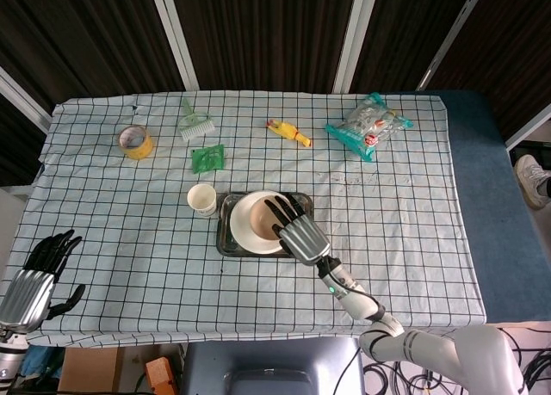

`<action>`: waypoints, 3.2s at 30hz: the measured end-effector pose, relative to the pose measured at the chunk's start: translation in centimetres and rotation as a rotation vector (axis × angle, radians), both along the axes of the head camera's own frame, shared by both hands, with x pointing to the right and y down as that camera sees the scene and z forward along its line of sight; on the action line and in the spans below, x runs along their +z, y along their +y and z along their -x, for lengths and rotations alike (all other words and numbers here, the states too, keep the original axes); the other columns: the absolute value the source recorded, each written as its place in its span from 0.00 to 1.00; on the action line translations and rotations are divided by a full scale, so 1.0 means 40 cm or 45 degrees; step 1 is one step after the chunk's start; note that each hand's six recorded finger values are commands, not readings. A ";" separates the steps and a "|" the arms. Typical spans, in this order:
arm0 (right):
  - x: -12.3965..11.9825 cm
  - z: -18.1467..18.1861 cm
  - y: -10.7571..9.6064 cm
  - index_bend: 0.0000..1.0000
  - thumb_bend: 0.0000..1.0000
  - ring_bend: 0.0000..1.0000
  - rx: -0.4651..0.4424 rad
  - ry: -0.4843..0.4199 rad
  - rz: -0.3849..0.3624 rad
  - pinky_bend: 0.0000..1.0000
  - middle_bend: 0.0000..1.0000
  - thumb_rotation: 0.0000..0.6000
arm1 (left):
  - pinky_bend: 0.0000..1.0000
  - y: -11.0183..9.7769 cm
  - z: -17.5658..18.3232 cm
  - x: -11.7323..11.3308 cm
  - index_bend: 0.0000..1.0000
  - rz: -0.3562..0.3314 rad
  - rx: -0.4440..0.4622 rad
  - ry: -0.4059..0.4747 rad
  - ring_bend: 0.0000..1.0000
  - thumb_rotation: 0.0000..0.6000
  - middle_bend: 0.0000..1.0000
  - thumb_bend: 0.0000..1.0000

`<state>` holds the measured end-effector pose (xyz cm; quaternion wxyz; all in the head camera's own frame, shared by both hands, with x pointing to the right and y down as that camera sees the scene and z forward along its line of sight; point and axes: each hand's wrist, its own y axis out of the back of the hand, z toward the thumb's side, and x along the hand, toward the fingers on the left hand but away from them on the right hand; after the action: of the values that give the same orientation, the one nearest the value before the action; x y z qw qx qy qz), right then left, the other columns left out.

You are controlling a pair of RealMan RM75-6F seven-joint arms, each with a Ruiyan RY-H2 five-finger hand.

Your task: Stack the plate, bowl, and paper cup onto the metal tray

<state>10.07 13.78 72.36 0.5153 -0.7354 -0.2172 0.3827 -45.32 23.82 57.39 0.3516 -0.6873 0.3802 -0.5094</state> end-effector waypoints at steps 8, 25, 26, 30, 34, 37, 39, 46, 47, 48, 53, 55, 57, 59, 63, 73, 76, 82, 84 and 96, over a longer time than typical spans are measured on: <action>0.027 0.048 -0.007 0.65 0.48 0.00 0.008 0.007 0.013 0.00 0.05 1.00 | 0.07 -0.001 -0.001 0.000 0.00 0.000 0.000 0.000 0.00 1.00 0.00 0.37; 0.043 0.048 -0.012 0.51 0.48 0.00 0.013 0.054 0.014 0.00 0.05 1.00 | 0.07 -0.001 0.000 0.002 0.00 0.004 0.000 -0.003 0.00 1.00 0.00 0.37; 0.043 0.047 -0.013 0.49 0.48 0.00 0.014 0.058 0.011 0.00 0.05 1.00 | 0.07 -0.001 0.000 0.002 0.00 0.005 0.001 -0.003 0.00 1.00 0.00 0.37; 0.039 0.047 -0.015 0.44 0.41 0.00 0.029 0.053 0.005 0.00 0.05 1.00 | 0.07 -0.001 -0.002 0.002 0.00 0.005 0.005 -0.002 0.00 1.00 0.00 0.37; 0.035 0.050 -0.013 0.38 0.34 0.00 0.038 0.044 -0.002 0.00 0.05 1.00 | 0.07 -0.001 -0.001 0.000 0.00 0.002 0.003 -0.001 0.00 1.00 0.00 0.37; 0.026 0.049 -0.014 0.34 0.31 0.00 0.042 0.028 -0.011 0.00 0.04 1.00 | 0.07 0.000 -0.001 -0.001 0.00 0.001 0.003 0.000 0.00 1.00 0.00 0.37; 0.017 0.046 -0.012 0.31 0.30 0.00 0.047 0.013 -0.014 0.00 0.03 1.00 | 0.07 -0.001 0.000 -0.001 0.00 0.000 0.003 -0.001 0.00 1.00 0.00 0.37; -0.042 -0.007 0.004 0.12 0.26 0.00 0.086 -0.042 -0.013 0.00 0.00 1.00 | 0.07 0.000 0.000 -0.002 0.00 -0.003 0.008 -0.008 0.00 1.00 0.00 0.40; -0.052 -0.022 0.009 0.09 0.26 0.00 0.095 -0.041 -0.012 0.00 0.00 1.00 | 0.07 0.000 0.000 0.000 0.00 -0.002 0.010 -0.012 0.00 1.00 0.00 0.42; -0.064 -0.039 0.015 0.07 0.26 0.00 0.103 -0.037 -0.013 0.00 0.00 1.00 | 0.07 -0.001 -0.001 0.002 0.00 -0.001 0.012 -0.013 0.00 1.00 0.00 0.43; -0.170 -0.191 0.075 0.07 0.26 0.00 0.183 -0.013 -0.029 0.00 0.00 1.00 | 0.07 -0.010 -0.017 0.022 0.00 0.011 0.034 0.023 0.00 1.00 0.00 0.43; -0.226 -0.281 0.109 0.08 0.26 0.00 0.230 0.012 -0.060 0.00 0.00 1.00 | 0.07 -0.021 -0.028 0.035 0.00 0.007 0.045 0.039 0.00 1.00 0.00 0.43; -0.269 -0.361 0.142 0.09 0.26 0.00 0.276 0.048 -0.096 0.00 0.00 1.00 | 0.07 -0.036 -0.041 0.049 0.02 -0.002 0.055 0.050 0.00 1.00 0.00 0.43; -0.314 -0.453 0.188 0.09 0.26 0.00 0.338 0.098 -0.133 0.00 0.00 1.00 | 0.07 -0.058 -0.063 0.067 0.03 -0.011 0.074 0.063 0.00 1.00 0.00 0.43; -0.372 -0.564 0.266 0.10 0.26 0.00 0.454 0.118 -0.138 0.00 0.00 1.00 | 0.07 -0.109 -0.117 0.107 0.10 -0.018 0.123 0.081 0.00 1.00 0.00 0.43; -0.397 -0.658 0.273 0.11 0.26 0.00 0.589 0.042 -0.100 0.00 0.00 1.00 | 0.06 -0.267 -0.293 0.215 0.32 -0.014 0.196 0.077 0.00 1.00 0.00 0.43; -0.398 -0.666 0.269 0.11 0.26 0.00 0.603 0.039 -0.086 0.00 0.00 1.00 | 0.06 -0.298 -0.339 0.252 0.33 -0.007 0.184 0.093 0.00 1.00 0.00 0.43; -0.402 -0.675 0.266 0.11 0.26 0.00 0.613 0.036 -0.082 0.00 0.00 1.00 | 0.05 -0.326 -0.413 0.330 0.36 0.039 0.183 0.103 0.00 1.00 0.00 0.39; -0.402 -0.676 0.267 0.11 0.26 0.00 0.614 0.036 -0.076 0.00 0.00 1.00 | 0.05 -0.330 -0.430 0.346 0.36 0.041 0.188 0.101 0.00 1.00 0.00 0.38; -0.402 -0.686 0.272 0.09 0.26 0.00 0.628 0.050 -0.028 0.00 0.00 1.00 | 0.05 -0.354 -0.464 0.420 0.43 -0.028 0.189 0.006 0.00 1.00 0.04 0.38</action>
<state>37.52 24.64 56.30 0.4185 -0.6469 -0.3841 0.5088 -26.77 9.68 74.17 0.3949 -0.7109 0.3346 -0.4761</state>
